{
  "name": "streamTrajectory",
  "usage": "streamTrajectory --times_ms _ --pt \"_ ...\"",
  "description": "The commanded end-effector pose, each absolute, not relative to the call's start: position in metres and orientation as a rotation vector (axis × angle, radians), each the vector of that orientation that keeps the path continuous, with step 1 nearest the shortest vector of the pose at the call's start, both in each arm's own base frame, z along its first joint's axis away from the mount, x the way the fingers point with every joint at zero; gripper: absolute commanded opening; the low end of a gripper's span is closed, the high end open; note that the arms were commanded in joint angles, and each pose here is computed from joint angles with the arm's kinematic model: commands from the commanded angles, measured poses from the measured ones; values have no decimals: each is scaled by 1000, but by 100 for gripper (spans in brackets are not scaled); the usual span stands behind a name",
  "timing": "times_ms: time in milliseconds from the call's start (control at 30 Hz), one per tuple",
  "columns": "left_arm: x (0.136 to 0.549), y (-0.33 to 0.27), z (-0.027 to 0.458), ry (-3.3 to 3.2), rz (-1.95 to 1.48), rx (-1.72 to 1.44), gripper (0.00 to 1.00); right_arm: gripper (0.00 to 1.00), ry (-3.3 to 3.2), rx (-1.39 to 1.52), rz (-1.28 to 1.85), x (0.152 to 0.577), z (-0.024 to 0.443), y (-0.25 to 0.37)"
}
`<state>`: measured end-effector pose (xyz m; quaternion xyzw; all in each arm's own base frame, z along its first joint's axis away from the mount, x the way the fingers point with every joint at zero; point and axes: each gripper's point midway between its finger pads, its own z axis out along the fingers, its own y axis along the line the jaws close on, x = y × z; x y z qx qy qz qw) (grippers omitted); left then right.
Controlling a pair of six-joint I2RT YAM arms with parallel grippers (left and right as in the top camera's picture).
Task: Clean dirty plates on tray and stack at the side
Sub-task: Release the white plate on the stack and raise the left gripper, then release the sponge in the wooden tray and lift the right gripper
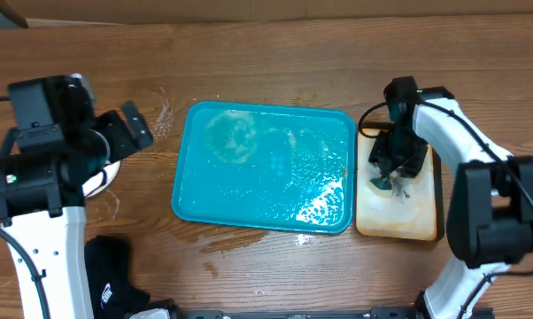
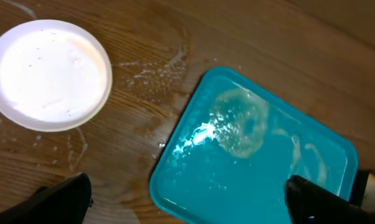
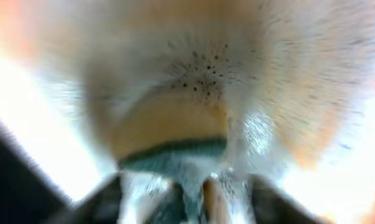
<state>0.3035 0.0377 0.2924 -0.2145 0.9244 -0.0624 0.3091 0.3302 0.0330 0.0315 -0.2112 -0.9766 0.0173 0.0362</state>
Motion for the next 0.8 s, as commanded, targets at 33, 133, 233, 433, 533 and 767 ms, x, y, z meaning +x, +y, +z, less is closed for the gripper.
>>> streamTrajectory --times_ms 33,133,233,433,533,767 --pt "303 29 303 2428 -151 -493 100 81 -3140 -654 19 345 77 30" --pt "303 24 303 2432 -169 -476 100 81 -3167 -649 9 341 92 30" --pt "303 20 303 2436 -178 -457 100 81 -3211 -658 -15 339 111 30" --pt "301 9 303 2460 -161 -319 100 89 -3432 -597 -112 341 174 30" --pt "299 4 301 2477 -151 -288 100 90 -3623 -507 -178 343 222 30" --pt "291 -7 295 2523 -162 -249 100 97 -4070 -367 -333 316 342 27"
